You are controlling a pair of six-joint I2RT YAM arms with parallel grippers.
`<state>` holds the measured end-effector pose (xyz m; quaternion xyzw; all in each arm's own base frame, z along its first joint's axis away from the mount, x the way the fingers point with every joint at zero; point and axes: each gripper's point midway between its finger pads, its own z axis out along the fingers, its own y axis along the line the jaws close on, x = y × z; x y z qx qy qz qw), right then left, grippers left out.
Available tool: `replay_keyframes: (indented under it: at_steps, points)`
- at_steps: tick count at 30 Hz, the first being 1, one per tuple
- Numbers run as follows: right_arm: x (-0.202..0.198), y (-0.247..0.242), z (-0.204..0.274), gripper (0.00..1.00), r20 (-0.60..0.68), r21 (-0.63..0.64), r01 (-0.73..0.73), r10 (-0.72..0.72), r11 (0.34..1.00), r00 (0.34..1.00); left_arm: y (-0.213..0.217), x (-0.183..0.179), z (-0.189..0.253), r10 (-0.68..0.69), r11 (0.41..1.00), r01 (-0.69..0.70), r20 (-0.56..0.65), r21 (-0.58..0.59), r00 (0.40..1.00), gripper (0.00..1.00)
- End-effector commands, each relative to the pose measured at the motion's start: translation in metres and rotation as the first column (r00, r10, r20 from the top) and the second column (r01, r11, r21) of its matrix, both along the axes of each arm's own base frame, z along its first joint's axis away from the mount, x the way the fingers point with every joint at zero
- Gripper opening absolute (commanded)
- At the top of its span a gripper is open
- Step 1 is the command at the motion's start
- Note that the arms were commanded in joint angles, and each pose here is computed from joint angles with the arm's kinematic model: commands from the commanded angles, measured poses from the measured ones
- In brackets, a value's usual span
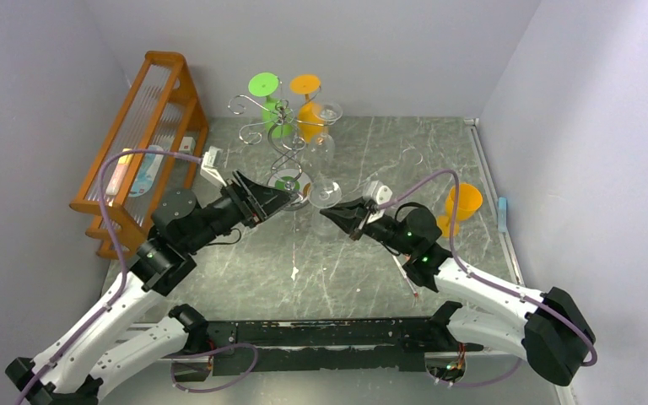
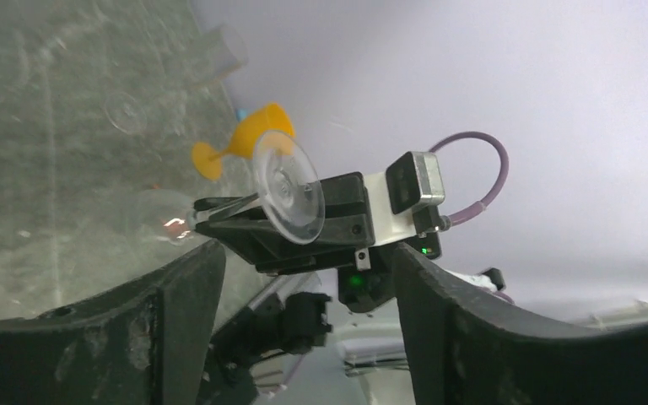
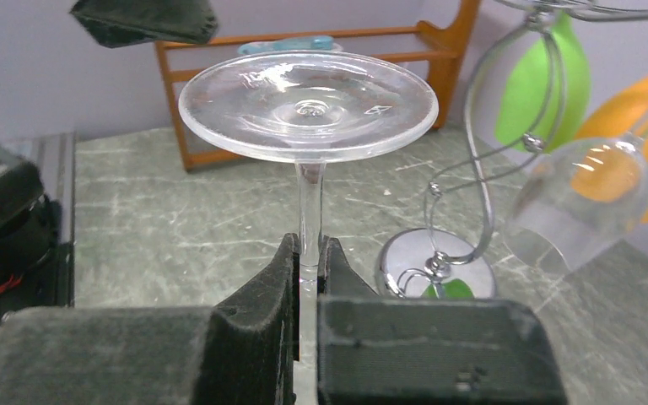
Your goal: Place the wine glass upside down on the wine glass rack
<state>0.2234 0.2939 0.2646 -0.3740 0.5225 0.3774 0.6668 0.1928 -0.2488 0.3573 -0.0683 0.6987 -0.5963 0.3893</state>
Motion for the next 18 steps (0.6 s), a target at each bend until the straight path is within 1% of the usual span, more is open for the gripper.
replay_keyframes:
  at_steps: [1, 5, 9, 11, 13, 18]
  points:
    - [0.025, -0.016, 0.039, 0.0, -0.033, 0.13, 0.163, -0.16, 0.978, 0.987, 0.031, 0.017, -0.002, 0.16, 0.967, -0.181, 0.127, 0.178, 0.979, 0.79]
    - [0.047, -0.022, 0.053, 0.0, -0.088, 0.173, 0.267, -0.255, 0.948, 0.963, 0.058, 0.026, -0.005, 0.251, 0.901, -0.311, 0.224, 0.301, 0.942, 0.84]
    - [0.066, -0.014, 0.072, 0.0, -0.106, 0.194, 0.305, -0.289, 0.932, 0.951, 0.081, 0.033, -0.009, 0.305, 0.823, -0.406, 0.294, 0.397, 0.906, 0.89]
    - [0.076, -0.006, 0.075, 0.0, -0.117, 0.19, 0.313, -0.295, 0.931, 0.948, 0.089, 0.034, -0.011, 0.315, 0.794, -0.429, 0.312, 0.431, 0.897, 0.96]
    - [0.088, 0.0, 0.075, 0.0, -0.132, 0.187, 0.334, -0.313, 0.924, 0.94, 0.094, 0.034, -0.011, 0.321, 0.778, -0.445, 0.327, 0.444, 0.889, 0.96]
    - [0.115, 0.007, 0.073, 0.0, -0.18, 0.181, 0.405, -0.374, 0.896, 0.91, 0.104, 0.031, -0.01, 0.349, 0.759, -0.476, 0.34, 0.444, 0.874, 0.97]
